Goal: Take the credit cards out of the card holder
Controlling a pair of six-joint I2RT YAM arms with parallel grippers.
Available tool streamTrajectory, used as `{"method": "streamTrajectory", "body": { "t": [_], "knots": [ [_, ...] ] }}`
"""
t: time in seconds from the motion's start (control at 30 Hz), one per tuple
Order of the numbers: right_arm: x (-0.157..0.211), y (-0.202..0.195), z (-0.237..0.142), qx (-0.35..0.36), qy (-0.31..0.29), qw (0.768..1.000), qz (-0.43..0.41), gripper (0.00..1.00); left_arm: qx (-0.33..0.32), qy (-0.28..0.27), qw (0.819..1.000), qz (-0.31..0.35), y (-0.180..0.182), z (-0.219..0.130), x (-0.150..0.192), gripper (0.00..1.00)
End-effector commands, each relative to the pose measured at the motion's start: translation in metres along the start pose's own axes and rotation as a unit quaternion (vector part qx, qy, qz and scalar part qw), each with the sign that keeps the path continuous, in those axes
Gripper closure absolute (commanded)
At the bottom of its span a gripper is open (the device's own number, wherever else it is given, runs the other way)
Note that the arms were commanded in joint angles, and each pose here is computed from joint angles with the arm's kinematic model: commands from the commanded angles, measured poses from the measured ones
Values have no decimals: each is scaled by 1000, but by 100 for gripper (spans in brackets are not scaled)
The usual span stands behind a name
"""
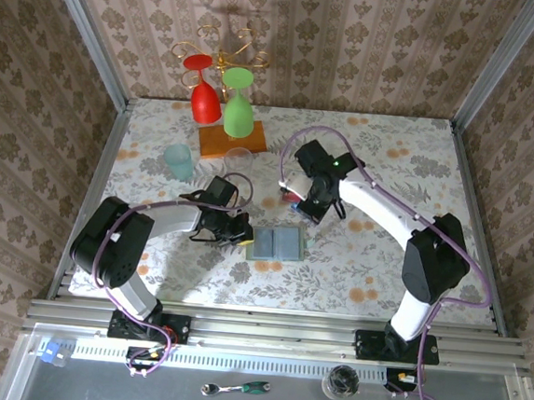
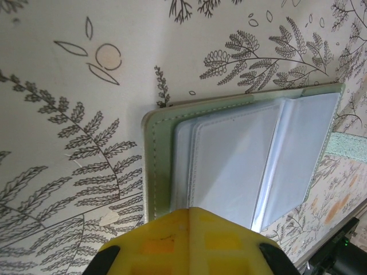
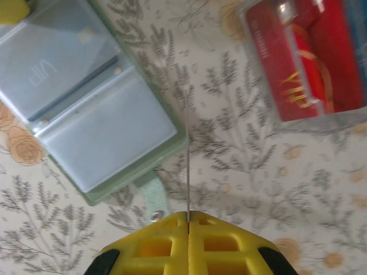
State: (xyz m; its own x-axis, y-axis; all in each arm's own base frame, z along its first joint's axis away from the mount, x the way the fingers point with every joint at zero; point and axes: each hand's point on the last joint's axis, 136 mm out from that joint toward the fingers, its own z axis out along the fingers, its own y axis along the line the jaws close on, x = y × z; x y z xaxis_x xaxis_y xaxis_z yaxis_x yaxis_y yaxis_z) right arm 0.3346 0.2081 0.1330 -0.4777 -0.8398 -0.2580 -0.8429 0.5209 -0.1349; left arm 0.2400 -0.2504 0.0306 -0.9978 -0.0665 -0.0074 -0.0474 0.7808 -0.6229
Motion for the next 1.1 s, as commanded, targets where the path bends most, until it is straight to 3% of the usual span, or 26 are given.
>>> {"method": "streamTrajectory", "body": {
  "t": [0.0,0.53,1.07],
  "knots": [
    [2,-22,-3,12,15,999,-47,100,5,2,1000,6,-3,2,-2,97],
    [-37,-86,9,13,10,993,-114,100,9,-2,1000,3,-10,-1,-6,96],
    [-55,-106,42,6,22,990,-139,99,4,-9,1000,-7,-9,-5,-9,96]
  ]
}}
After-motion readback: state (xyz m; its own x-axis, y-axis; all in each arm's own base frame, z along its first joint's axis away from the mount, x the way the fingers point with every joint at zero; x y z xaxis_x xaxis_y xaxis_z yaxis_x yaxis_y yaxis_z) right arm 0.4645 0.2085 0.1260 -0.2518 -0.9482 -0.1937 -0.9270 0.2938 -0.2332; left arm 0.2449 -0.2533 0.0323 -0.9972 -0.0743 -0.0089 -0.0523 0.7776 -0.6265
